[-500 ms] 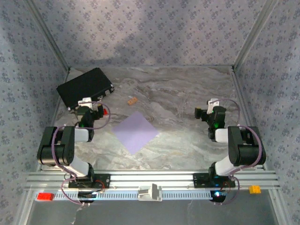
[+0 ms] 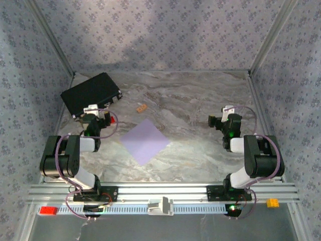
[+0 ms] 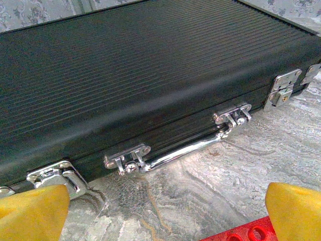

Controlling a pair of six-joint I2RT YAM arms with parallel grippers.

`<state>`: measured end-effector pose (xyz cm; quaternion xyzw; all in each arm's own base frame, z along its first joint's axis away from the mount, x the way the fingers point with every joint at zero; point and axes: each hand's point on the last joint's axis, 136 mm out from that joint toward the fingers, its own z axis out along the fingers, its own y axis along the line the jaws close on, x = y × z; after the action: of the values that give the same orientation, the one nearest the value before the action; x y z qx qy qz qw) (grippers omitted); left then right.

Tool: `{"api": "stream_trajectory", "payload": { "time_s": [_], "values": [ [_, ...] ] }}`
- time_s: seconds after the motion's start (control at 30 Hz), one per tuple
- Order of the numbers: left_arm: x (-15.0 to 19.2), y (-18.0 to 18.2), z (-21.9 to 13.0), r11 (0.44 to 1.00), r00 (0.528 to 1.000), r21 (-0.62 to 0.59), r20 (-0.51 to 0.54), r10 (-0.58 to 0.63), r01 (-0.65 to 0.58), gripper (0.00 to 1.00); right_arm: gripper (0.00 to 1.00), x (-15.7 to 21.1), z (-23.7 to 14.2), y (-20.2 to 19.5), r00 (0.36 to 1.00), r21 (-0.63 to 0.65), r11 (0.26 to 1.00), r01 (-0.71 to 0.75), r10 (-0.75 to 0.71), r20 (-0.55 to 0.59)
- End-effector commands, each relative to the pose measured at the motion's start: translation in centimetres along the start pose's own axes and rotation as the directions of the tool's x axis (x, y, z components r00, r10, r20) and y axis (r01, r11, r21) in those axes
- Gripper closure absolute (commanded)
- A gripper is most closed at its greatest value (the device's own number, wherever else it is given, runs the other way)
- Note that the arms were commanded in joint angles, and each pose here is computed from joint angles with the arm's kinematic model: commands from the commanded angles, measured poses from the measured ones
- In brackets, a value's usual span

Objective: Fold a paper plane with a square sheet of paper (pick it up from the middle)
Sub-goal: Move the square sheet of paper to the center of the table.

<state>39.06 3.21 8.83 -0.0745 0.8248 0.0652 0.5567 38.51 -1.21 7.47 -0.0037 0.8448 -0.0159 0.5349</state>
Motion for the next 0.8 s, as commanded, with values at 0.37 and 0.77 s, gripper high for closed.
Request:
{"api": "stream_trajectory", "payload": {
  "time_s": [0.37, 0.77],
  "values": [
    [-0.4, -0.7, 0.1, 0.999, 1.000, 0.044, 0.006, 0.003, -0.003, 0.00, 0.01, -1.0, 0.1, -0.1, 1.000, 0.003, 1.000, -0.003, 0.003, 0.030],
    [-2.2, 0.0, -2.3, 0.999, 0.998, 0.031, 0.064, -0.024, 0.022, 0.00, 0.01, -2.2, -1.6, 0.7, 0.995, 0.007, 0.999, 0.046, -0.046, 0.083]
  ]
}}
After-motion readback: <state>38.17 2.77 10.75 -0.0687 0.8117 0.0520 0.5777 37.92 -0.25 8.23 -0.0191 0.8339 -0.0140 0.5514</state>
